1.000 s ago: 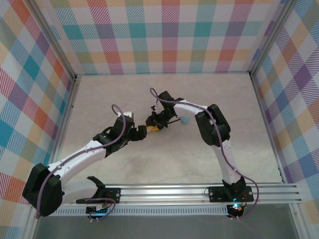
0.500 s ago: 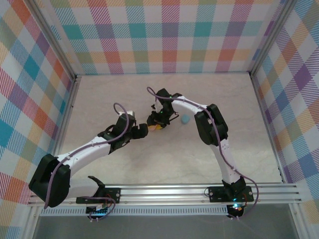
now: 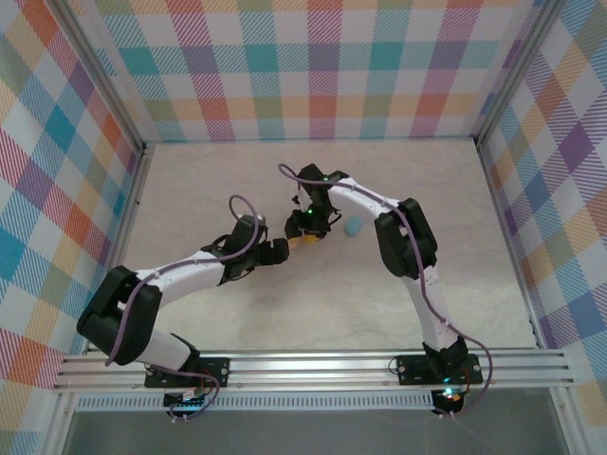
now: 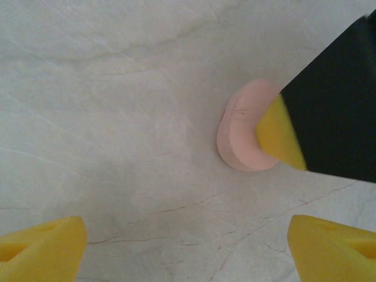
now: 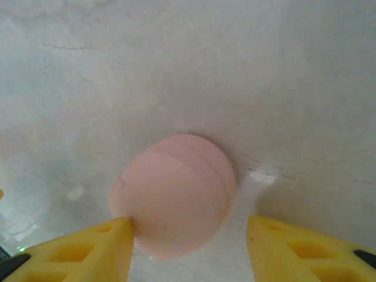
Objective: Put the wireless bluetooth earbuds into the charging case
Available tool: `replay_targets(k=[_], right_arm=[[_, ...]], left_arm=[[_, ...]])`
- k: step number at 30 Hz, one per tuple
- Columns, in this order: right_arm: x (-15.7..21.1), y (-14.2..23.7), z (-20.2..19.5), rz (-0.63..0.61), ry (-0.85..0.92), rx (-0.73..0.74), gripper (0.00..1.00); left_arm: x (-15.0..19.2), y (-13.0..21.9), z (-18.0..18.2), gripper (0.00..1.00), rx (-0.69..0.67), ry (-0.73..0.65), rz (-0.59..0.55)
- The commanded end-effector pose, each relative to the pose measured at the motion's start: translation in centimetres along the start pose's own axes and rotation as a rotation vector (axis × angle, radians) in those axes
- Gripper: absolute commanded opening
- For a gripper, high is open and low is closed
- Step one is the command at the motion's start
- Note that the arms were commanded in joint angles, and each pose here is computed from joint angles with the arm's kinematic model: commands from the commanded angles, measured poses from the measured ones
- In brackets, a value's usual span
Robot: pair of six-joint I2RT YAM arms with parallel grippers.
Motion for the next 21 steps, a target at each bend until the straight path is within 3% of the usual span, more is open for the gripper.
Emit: replay_targets(k=[1, 7, 13, 16, 19, 21], right_arm=[[0.1, 3.1, 0.8, -0.072, 0.040, 0.024, 0.54], [0.3, 6.4, 2.3, -0.198, 0.082, -0.016, 0.56], [1.1, 10.6, 2.6, -0.379, 0.168, 0.032, 0.64], [1.8, 12.9, 2.0, -0.495, 0.193, 0.097, 0.78], [2.5, 14.7, 0.8, -0.617, 0.188, 0.164, 1.00], [3.0, 15.5, -0.3, -0.687, 0.178, 0.213, 1.00]], left_arm=[[-2.6, 0.7, -1.4, 0.88, 0.075, -0.032, -0.071], [-4.0, 2.1, -1.9, 0.91, 0.045, -0.141, -0.070], [-5.1, 4.7, -1.6, 1.00, -0.002, -0.249, -0.158], [-5.7, 6.5, -1.2, 1.00, -0.053, -0.320, -0.226], [-6.2, 8.1, -0.4, 1.00, -0.146, -0.367, -0.288], [-6.5, 8.9, 0.3, 1.00, -0.201, -0.385, -0.321]])
Point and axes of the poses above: each hand's point on the last joint's axis, 136 mm out from that joint toward the fingers, its own y axis back along the fingers, its own z axis along the line the jaws close on, x = y × z, the point moved 9 cm from there along y, back along the fingers, and after that the axes turned 5 degrees about -y, right-handed, at the moved point
